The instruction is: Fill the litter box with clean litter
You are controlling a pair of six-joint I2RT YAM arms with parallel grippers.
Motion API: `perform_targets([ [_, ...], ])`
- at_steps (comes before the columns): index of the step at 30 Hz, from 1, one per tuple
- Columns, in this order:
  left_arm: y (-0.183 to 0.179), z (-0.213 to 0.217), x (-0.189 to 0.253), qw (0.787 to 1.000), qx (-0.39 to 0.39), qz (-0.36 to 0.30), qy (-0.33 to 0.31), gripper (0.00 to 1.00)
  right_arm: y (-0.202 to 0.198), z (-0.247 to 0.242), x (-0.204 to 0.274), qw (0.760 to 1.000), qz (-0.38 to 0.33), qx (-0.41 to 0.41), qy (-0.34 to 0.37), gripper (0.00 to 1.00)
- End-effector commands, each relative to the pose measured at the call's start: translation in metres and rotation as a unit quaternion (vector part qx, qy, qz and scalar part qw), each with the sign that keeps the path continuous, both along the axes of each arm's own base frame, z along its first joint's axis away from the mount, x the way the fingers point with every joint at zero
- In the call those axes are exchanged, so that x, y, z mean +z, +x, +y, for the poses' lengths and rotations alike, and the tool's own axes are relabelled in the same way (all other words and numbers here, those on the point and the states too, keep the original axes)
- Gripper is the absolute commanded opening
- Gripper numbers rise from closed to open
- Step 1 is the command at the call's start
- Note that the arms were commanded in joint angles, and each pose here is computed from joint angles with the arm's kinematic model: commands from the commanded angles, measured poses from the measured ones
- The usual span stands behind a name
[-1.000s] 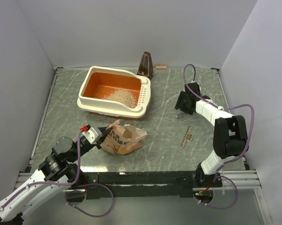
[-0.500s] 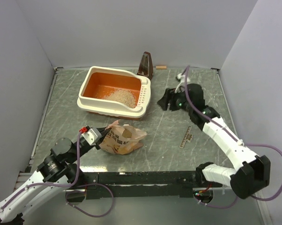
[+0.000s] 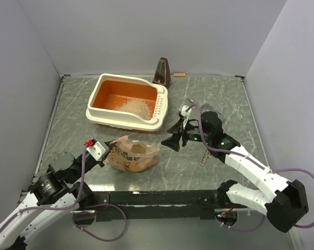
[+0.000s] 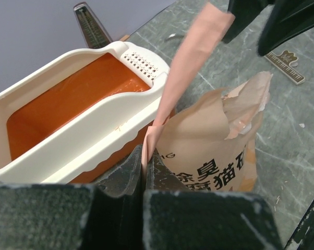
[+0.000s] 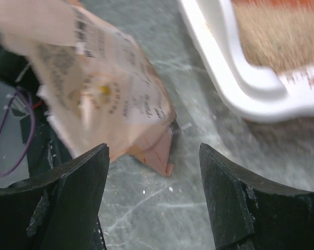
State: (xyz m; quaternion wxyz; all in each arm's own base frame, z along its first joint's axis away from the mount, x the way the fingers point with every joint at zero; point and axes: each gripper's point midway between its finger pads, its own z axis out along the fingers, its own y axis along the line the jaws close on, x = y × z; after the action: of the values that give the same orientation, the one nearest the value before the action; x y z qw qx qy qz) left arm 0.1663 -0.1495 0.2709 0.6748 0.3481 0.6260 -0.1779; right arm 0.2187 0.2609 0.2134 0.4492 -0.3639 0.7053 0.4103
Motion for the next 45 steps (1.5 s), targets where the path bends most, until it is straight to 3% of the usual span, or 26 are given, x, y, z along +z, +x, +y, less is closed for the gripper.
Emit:
perform_targets([
  [1, -0.01, 0.03, 0.102, 0.987, 0.034, -0.119, -0.103, 0.01, -0.024, 0.013, 0.041, 0.986, -0.123, 0.104, 0.045, 0.77],
  [7, -0.009, 0.034, 0.111, 0.988, 0.043, -0.125, -0.085, 0.01, -0.051, 0.019, 0.036, 0.971, -0.144, 0.188, 0.03, 0.77],
  [18, -0.002, 0.021, 0.107, 0.991, 0.031, -0.113, -0.071, 0.01, -0.048, 0.049, 0.018, 0.961, -0.148, 0.232, -0.005, 0.78],
  [38, -0.003, 0.027, 0.105, 0.991, 0.042, -0.103, -0.072, 0.01, -0.049, 0.105, 0.02, 0.949, -0.112, 0.285, 0.069, 0.74],
  [41, -0.004, 0.028, 0.106, 0.991, 0.043, -0.102, -0.075, 0.01, -0.046, 0.109, 0.017, 0.95, -0.103, 0.284, 0.076, 0.64],
  [43, -0.005, 0.029, 0.106, 0.991, 0.043, -0.101, -0.075, 0.01, -0.045, 0.111, 0.011, 0.953, -0.086, 0.284, 0.068, 0.4],
  [44, -0.005, 0.029, 0.106, 0.991, 0.043, -0.1, -0.075, 0.01, -0.044, 0.111, 0.008, 0.954, -0.083, 0.281, 0.062, 0.24],
  [45, -0.005, 0.029, 0.107, 0.991, 0.042, -0.1, -0.076, 0.01, -0.04, 0.11, 0.009, 0.956, -0.084, 0.274, 0.057, 0.0],
])
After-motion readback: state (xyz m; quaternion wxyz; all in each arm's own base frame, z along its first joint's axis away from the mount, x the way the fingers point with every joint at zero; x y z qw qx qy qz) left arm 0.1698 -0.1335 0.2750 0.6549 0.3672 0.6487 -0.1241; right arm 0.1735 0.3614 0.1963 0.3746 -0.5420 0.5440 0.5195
